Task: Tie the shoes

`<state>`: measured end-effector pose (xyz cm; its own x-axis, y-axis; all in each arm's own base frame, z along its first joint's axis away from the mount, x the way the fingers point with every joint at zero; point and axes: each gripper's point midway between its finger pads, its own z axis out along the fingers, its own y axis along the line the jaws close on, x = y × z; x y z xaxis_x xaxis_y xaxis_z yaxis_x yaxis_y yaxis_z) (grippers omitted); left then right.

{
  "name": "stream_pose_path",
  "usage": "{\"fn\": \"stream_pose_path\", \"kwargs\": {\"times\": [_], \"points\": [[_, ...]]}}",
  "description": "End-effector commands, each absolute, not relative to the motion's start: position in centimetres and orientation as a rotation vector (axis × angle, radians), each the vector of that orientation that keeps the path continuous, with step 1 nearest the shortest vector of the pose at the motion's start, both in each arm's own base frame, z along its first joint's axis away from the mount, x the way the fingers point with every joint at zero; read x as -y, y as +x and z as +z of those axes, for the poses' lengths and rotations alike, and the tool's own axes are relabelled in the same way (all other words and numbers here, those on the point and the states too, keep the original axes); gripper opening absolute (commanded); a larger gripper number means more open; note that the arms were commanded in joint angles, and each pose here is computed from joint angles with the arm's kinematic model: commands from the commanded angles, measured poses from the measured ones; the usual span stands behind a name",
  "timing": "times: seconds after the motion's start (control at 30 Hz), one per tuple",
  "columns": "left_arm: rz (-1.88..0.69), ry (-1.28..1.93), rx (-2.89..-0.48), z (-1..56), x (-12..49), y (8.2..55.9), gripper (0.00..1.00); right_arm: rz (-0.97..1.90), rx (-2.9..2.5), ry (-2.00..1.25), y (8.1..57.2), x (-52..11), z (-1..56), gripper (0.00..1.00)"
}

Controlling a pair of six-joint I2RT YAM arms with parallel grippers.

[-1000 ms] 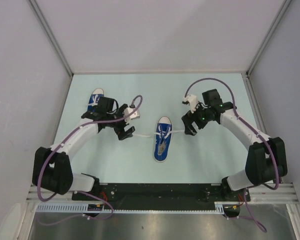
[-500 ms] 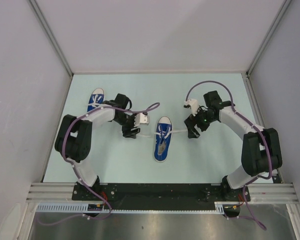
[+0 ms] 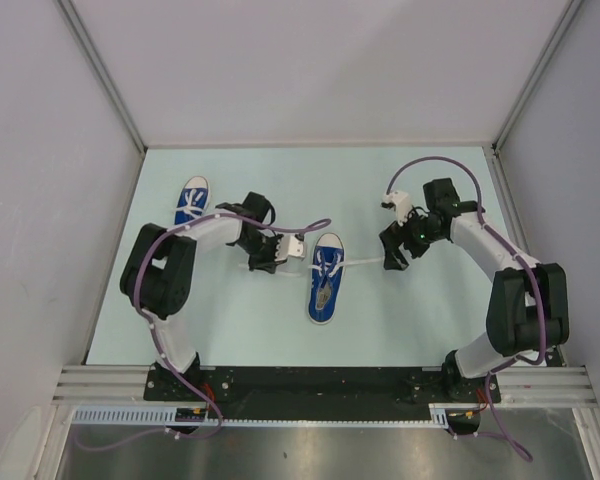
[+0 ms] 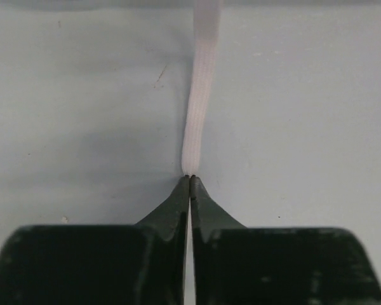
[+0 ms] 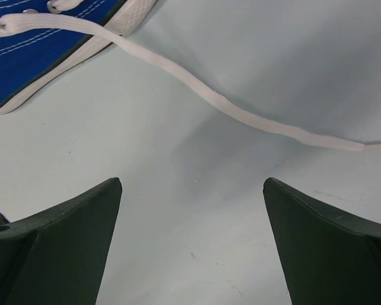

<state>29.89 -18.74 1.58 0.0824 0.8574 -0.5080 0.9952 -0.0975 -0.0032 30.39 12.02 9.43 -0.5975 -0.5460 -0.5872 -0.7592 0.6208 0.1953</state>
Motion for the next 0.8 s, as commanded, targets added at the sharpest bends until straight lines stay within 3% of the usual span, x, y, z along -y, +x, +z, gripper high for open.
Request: {"fn": "stream_pose_path", "kwargs": {"times": [0.0, 0.23, 0.77], "points": [[-0.623, 1.941, -1.818, 4.3, 19.4, 28.2, 0.00, 0.431, -2.411, -0.997, 32.3, -11.6, 8.1, 1.00], [-0.697, 1.698, -1.797, 9.1, 20.0, 26.7, 0.00, 0.383, -2.508, -0.834, 32.3, -12.9, 7.5, 1.00], [-0.787, 1.523, -1.848, 10.2, 19.2, 25.7, 0.00, 0.224, -2.337, -1.363, 33.6, -12.4, 3.6, 1.00]]}}
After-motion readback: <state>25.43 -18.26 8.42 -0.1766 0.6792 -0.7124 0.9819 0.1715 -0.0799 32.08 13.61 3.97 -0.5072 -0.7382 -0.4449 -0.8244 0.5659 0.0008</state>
